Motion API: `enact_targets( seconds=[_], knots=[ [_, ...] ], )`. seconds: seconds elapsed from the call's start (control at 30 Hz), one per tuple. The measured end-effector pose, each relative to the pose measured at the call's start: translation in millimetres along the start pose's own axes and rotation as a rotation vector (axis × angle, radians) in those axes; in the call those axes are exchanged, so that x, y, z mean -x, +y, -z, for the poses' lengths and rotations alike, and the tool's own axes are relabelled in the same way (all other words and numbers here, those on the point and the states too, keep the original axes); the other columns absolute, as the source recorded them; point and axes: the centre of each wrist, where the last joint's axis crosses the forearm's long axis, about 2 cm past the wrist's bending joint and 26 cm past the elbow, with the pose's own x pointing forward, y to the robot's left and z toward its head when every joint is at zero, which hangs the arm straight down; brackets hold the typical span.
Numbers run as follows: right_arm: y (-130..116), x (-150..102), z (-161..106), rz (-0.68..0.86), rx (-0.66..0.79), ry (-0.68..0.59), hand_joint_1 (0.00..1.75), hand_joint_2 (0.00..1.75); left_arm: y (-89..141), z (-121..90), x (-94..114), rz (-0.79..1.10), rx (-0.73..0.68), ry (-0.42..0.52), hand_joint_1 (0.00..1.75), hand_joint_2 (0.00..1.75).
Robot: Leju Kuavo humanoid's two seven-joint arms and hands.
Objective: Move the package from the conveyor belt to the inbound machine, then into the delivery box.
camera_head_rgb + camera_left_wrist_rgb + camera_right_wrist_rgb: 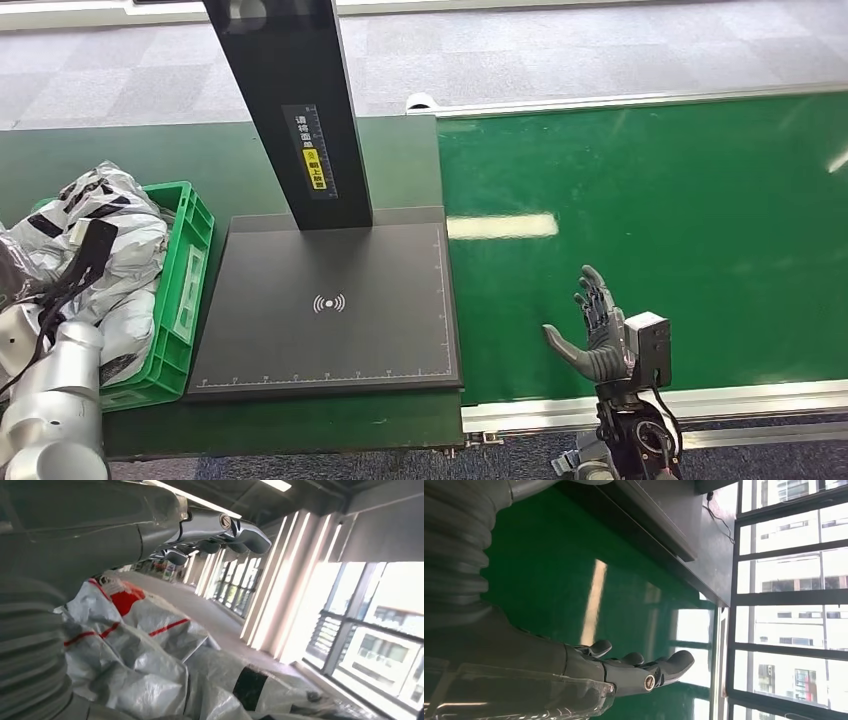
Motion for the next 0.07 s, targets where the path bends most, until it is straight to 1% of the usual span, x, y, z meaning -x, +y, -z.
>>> enact_targets(
  seconds=[0.07],
  knots=[
    [-0.1, -0.1, 0.3, -0.001, -0.001, -0.005, 0.0, 1.75, 4.5, 1.3, -2.0, -0.008, -0.037, -0.043, 0.0, 1.75]
  ],
)
